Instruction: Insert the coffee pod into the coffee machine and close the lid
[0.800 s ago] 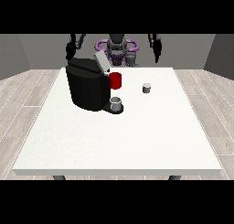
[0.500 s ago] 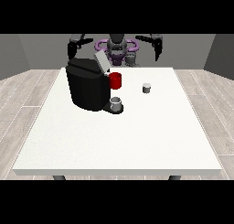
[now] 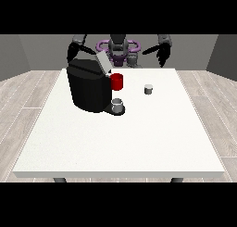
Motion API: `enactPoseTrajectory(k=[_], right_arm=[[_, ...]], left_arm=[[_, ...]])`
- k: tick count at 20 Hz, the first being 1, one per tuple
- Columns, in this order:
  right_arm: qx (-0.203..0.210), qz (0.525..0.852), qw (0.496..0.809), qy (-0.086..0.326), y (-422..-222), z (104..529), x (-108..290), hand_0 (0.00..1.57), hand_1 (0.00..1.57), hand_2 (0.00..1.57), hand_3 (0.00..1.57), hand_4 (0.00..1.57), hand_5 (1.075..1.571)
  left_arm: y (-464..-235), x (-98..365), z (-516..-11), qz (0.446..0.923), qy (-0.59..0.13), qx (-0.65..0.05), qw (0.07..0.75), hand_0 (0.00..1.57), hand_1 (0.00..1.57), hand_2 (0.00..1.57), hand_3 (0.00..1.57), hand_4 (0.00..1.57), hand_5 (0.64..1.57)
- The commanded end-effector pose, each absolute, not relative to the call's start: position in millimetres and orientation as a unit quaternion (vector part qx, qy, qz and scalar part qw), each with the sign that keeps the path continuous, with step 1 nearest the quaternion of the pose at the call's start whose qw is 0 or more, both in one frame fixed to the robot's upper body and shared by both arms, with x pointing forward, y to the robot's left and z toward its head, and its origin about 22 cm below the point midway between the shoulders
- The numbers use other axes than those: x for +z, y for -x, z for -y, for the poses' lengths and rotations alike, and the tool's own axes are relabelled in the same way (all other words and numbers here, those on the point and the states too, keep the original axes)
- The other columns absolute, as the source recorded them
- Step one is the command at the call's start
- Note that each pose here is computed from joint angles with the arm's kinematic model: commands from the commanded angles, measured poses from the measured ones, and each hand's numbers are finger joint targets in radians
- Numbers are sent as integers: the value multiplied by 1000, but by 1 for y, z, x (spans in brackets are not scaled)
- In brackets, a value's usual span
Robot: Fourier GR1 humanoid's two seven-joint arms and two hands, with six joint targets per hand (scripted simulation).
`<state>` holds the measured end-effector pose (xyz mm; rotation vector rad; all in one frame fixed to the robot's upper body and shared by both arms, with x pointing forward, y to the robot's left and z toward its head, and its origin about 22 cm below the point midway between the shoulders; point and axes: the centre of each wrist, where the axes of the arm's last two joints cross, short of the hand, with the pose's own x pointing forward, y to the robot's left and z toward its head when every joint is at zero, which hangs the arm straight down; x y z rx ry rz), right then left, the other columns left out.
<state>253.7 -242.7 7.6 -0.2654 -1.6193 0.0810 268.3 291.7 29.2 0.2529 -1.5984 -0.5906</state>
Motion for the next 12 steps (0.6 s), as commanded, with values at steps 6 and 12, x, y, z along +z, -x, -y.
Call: enactPoseTrajectory(k=[6, 12], right_arm=[[53, 734, 672, 80, -262, 217, 17, 0, 0, 0, 0, 0, 1571], [60, 735, 669, 89, -268, 207, 8, 0, 0, 0, 0, 0, 1571]], left_arm=[[-314, 47, -315, 645, -183, -320, 669, 0, 0, 0, 0, 0, 1571], [-336, 49, -324, 619, -197, -351, 675, 0, 0, 0, 0, 0, 1571]])
